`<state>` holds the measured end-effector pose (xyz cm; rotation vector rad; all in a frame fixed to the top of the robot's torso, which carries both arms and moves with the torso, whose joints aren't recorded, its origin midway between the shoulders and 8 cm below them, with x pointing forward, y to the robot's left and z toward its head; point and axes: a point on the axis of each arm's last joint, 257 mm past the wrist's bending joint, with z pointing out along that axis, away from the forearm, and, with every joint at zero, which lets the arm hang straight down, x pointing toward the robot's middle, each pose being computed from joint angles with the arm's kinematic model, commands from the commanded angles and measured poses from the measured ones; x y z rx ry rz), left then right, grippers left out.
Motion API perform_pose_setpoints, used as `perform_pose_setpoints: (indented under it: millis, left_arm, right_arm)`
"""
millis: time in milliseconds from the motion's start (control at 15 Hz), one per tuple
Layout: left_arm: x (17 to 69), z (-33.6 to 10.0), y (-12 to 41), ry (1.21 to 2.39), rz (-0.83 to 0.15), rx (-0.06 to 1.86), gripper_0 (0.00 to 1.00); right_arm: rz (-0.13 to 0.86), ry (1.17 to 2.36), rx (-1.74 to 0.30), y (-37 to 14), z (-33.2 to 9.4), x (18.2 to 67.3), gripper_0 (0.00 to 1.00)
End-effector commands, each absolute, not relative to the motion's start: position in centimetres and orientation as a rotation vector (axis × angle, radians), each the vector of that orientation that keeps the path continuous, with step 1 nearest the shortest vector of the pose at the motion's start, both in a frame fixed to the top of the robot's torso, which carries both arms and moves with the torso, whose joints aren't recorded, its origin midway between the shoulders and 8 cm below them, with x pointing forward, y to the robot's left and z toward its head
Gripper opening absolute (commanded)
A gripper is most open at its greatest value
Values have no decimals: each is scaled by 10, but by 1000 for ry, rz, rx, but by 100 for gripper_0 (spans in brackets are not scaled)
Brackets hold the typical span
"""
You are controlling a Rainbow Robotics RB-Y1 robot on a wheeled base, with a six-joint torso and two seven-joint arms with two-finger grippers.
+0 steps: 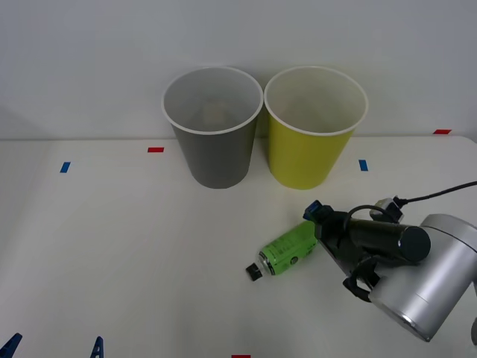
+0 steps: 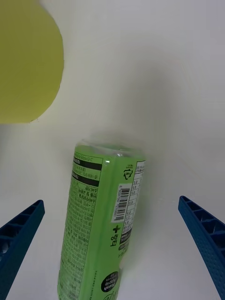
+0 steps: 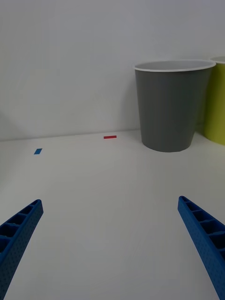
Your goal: Put cans in the gray bin and PET bottles in the light green bin.
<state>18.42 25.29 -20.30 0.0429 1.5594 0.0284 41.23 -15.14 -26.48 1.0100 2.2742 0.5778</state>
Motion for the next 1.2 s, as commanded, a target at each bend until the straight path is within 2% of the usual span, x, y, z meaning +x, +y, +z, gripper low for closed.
perform_pose_setpoints:
  millis: [67,267,467,733,1133,1200]
  left_arm:
    - [184,-203,253,1559,28,43,100]
    - [184,-203,253,1559,28,43,100]
    - [184,-203,253,1559,28,43,100]
    - [184,-203,253,1559,28,43,100]
    - [184,-203,253,1559,28,43,100]
    - [184,-203,253,1559,28,43,100]
  right_arm:
    - [597,2297,1057,-146,-267,420,100]
    - [595,2339,1069,-139,-272,428,100]
    - [545,2352,1075,-143,-286,436,100]
    - [555,2402,1101,-133,-301,434,100]
    - [539,2417,1087,-128,-309,435,100]
    - [530,2413,1079,-131,-308,437,98]
